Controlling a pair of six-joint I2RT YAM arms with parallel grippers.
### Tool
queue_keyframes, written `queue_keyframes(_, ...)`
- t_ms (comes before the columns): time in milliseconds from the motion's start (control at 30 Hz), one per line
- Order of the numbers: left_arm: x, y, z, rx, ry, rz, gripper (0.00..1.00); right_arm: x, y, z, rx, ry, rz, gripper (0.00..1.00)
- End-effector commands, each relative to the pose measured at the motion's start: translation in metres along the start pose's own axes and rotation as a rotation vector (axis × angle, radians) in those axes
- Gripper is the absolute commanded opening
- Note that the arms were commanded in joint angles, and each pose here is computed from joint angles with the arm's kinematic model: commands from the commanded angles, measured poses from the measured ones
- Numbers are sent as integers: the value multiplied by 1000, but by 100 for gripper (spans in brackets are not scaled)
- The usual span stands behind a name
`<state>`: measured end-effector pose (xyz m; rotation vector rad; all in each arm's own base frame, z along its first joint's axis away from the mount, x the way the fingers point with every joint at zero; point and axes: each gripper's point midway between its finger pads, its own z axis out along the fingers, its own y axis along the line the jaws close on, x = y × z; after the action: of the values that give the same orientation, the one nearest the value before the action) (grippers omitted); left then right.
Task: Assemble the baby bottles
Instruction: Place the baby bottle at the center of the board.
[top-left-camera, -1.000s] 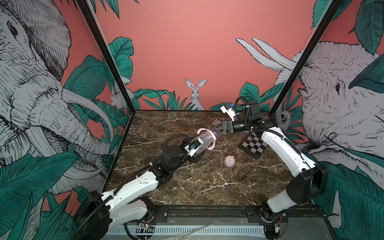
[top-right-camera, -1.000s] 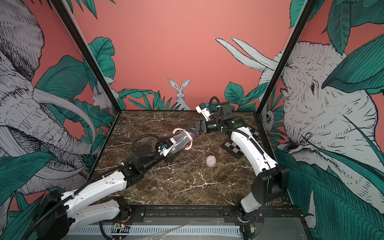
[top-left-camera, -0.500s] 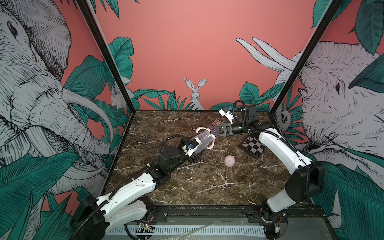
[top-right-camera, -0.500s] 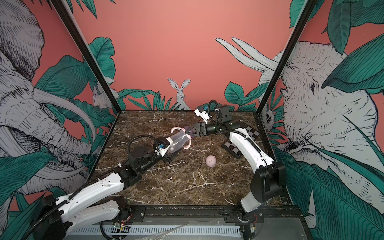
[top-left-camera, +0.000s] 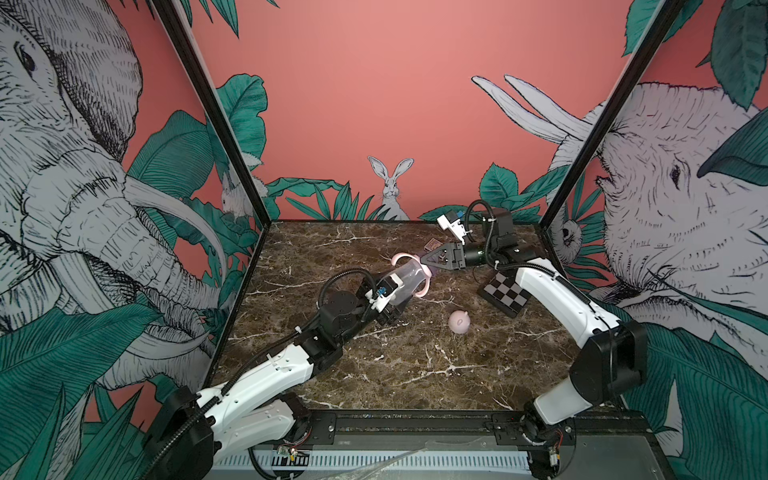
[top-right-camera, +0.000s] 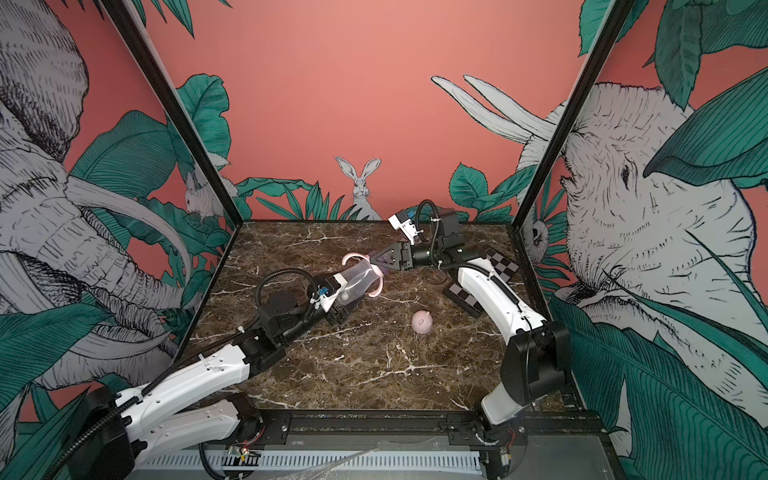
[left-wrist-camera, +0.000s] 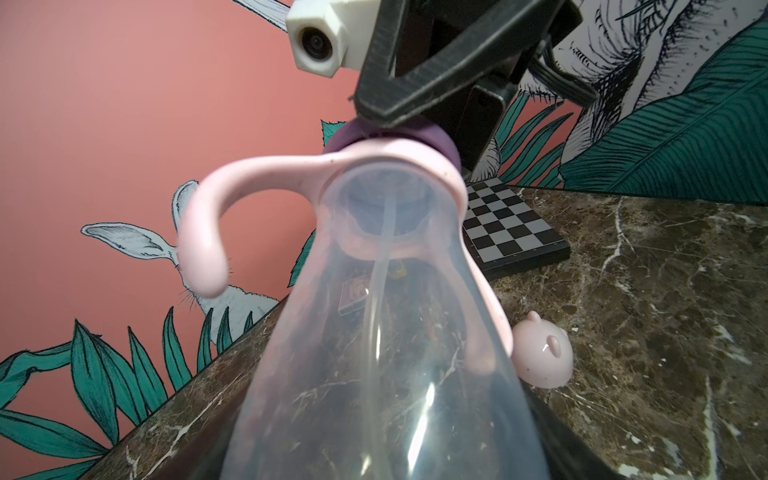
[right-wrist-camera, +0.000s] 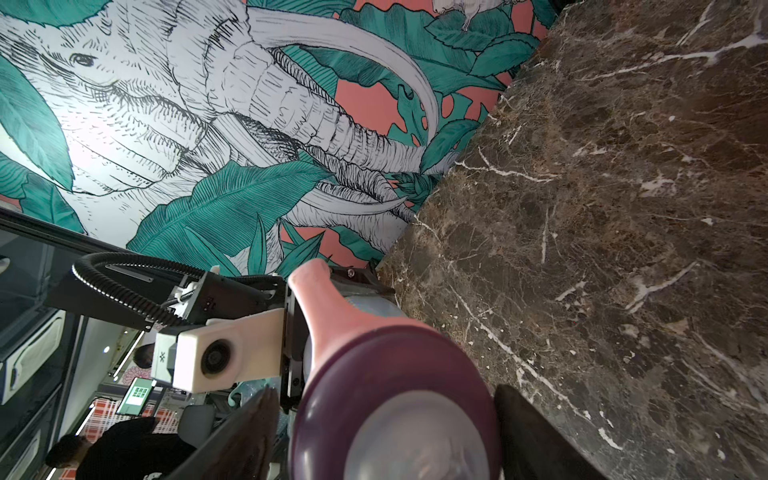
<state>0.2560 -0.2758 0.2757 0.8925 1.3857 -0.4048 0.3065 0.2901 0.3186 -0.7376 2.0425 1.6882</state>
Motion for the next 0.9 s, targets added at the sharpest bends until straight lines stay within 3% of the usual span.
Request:
queue_keyframes(0,-22,9,-2,-30,-82,-16,4,5,14,7,-84,37,-27,81)
queue_keyframes(133,-20,9,1,-25,-76,-21,4,9,16,9,-90,49,-33,79)
queue_keyframes(467,-13,9,4,-26,-56,-21,6,1,17,8,-52,25,-48,56)
queue_keyframes(633,0,10,3,-44,-10,-14,45,-1,8,2,85,21,-59,45)
queue_keyframes(733,12,13,4,-65,42,-12,98,-3,4,-6,199,21,-94,42)
queue_keyframes(867,30,10,3,-63,116,-18,99,-5,-5,-20,354,31,-122,43)
